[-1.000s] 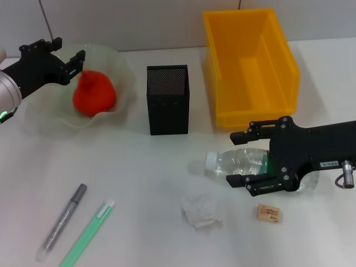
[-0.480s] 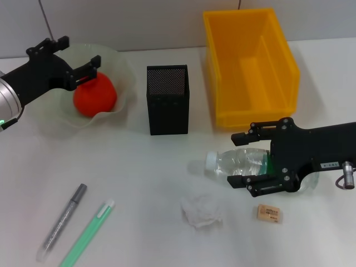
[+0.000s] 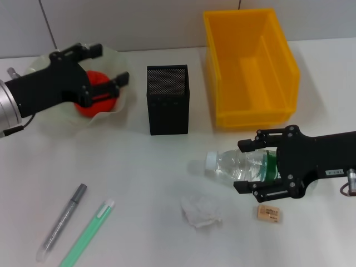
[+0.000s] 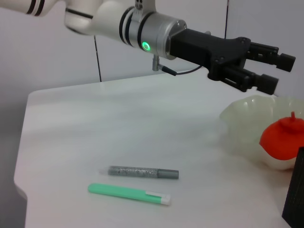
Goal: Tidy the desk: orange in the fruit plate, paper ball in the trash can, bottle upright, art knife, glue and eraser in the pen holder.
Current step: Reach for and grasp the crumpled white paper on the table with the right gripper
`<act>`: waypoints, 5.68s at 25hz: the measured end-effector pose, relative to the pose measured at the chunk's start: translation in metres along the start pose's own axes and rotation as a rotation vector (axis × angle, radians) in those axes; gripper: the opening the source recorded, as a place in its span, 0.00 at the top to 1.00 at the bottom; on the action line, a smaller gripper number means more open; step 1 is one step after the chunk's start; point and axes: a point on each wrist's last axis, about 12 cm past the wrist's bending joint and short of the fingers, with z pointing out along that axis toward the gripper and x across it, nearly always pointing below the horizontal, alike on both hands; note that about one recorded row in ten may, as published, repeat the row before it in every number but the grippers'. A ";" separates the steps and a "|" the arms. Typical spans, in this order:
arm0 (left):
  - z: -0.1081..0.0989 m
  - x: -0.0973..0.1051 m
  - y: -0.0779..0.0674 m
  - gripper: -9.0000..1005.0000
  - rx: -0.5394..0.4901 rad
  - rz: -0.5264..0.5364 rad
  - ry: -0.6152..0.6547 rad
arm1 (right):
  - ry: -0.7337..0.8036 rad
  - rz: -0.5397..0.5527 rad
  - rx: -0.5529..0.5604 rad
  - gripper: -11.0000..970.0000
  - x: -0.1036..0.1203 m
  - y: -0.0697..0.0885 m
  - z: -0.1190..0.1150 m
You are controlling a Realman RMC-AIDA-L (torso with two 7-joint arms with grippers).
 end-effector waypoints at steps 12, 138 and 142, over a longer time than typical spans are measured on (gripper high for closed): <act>-0.003 -0.019 -0.022 0.17 0.299 0.012 0.096 | 0.047 0.017 0.027 0.20 0.012 0.002 -0.013; 0.005 0.003 -0.036 0.17 0.325 0.018 0.167 | 0.409 0.107 -0.136 0.29 -0.008 -0.009 0.101; 0.005 0.003 -0.037 0.17 0.329 0.017 0.167 | 0.406 0.112 -0.130 0.29 -0.008 -0.011 0.100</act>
